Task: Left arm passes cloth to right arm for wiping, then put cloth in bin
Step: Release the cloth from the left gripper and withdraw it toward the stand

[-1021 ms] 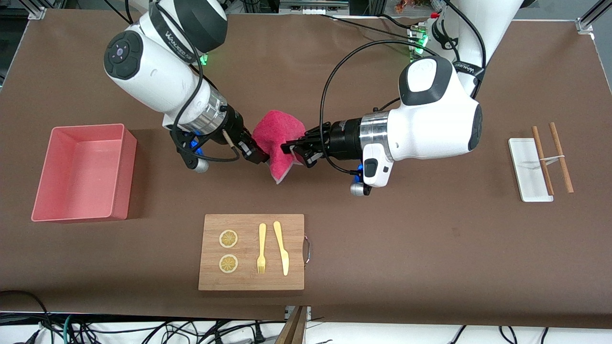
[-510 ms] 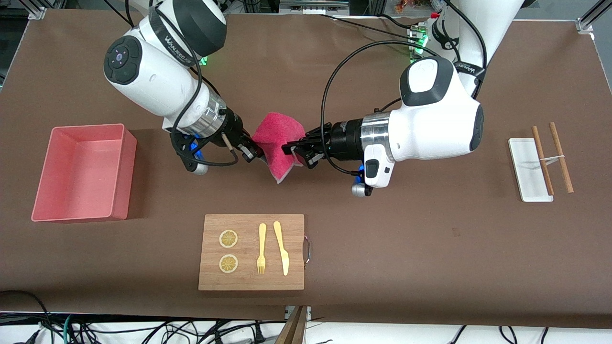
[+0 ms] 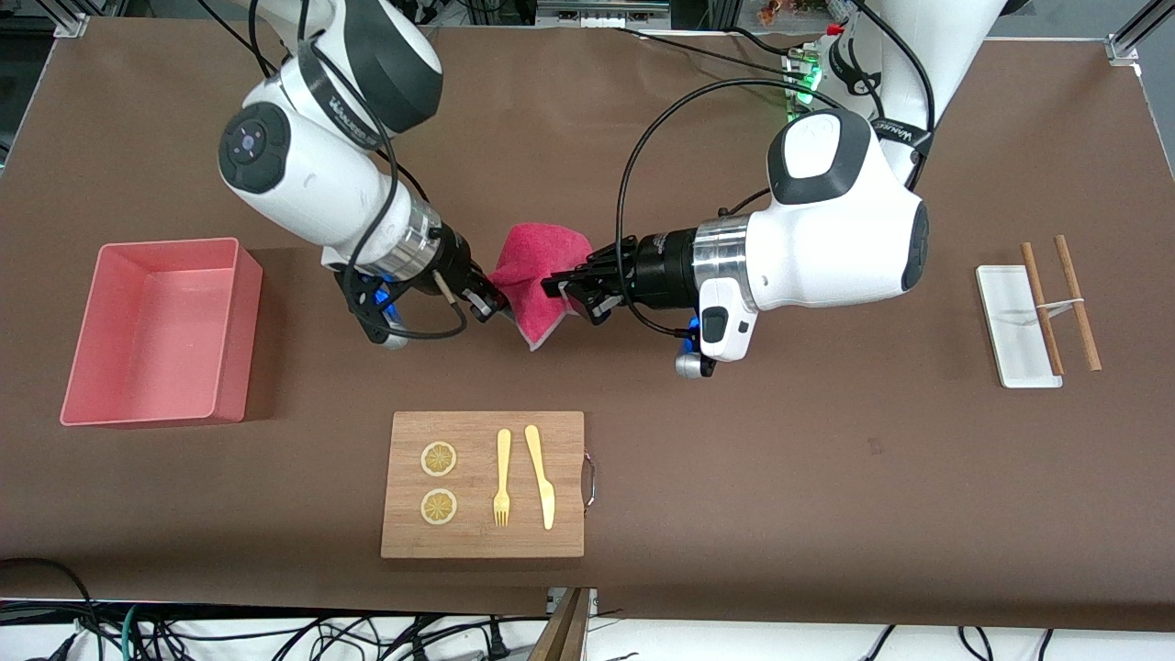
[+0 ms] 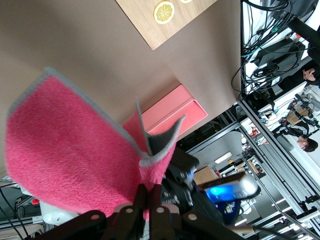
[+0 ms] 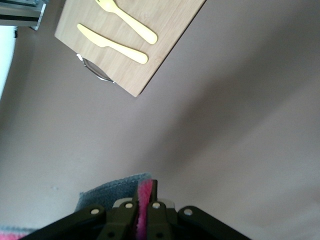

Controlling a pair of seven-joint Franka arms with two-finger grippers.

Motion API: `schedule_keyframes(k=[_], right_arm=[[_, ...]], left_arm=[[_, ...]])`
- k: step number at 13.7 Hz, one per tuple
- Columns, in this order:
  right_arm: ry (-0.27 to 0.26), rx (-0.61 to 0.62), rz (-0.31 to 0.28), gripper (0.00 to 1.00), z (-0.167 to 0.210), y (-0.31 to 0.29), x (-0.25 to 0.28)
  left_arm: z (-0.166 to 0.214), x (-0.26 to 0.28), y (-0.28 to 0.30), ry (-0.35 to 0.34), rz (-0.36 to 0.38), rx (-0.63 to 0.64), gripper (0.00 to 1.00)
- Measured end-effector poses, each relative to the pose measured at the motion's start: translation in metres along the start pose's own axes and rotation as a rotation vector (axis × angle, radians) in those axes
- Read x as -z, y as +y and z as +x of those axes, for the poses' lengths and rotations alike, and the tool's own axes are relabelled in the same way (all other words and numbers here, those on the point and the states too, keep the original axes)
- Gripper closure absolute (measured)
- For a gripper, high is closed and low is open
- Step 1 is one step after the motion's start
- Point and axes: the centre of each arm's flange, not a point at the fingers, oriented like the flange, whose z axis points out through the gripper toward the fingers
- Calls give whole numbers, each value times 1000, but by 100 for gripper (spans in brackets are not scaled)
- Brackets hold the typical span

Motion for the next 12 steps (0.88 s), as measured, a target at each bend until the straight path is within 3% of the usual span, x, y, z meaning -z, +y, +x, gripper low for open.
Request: schedule_keyframes(k=[2,5,7,8,9,12], right_arm=[[-4,12,-21,98,7,0,-15],[-5,21,-33,98,13,1,-24],[-5,22,-45,98,15,2,-31],[-4,31,-58,98,15,2,-38],[-6,46,-74,98,15,3,-47],[-22,78,-125,98,10,6,-83]], left_arm=[[3,4,1,4,-5,3,85],[11,14,1,8,-7,13,56],[17,21,-1,0,14,21,54],[23,27,-4,-11,43,30,53],[32,37,-10,-8,90,35,45],[61,75,-31,112,272,15,16]])
